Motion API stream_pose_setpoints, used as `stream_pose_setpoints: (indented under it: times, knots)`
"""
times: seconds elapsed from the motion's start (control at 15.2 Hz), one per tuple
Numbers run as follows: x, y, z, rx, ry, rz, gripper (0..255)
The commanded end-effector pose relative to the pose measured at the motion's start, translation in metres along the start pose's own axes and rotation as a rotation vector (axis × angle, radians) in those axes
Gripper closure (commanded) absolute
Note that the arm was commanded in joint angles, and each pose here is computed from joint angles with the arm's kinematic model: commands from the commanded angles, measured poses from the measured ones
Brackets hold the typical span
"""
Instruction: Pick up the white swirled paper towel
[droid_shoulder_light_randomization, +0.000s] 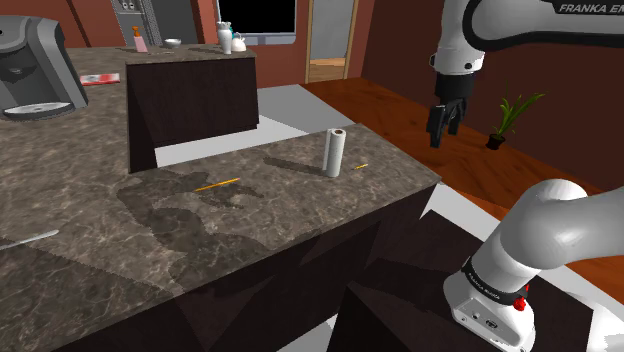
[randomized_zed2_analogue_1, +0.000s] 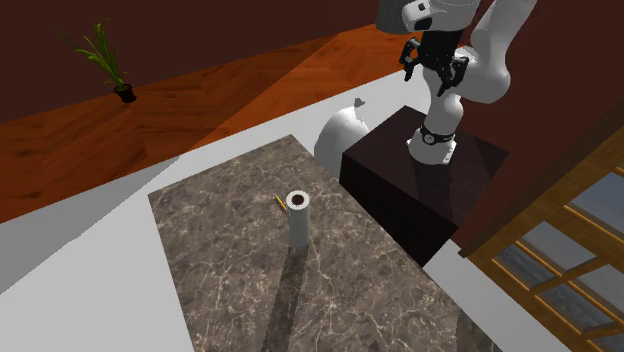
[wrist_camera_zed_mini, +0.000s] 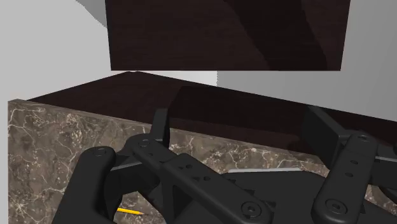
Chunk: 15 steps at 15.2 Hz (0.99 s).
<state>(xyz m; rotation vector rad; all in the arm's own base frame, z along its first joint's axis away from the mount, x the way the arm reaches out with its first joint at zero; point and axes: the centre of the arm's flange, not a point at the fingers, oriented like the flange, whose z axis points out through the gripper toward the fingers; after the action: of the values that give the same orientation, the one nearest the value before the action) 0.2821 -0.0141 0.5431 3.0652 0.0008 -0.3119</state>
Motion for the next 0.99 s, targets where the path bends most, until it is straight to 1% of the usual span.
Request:
stream_pose_setpoints:
  times: [0.0, 0.92]
  knots:
    - [0.0, 0.0, 0.0, 0.0, 0.0, 0.0, 0]
    - [0.164, 0.021, 0.048, 0.026, 0.085, 0.064, 0]
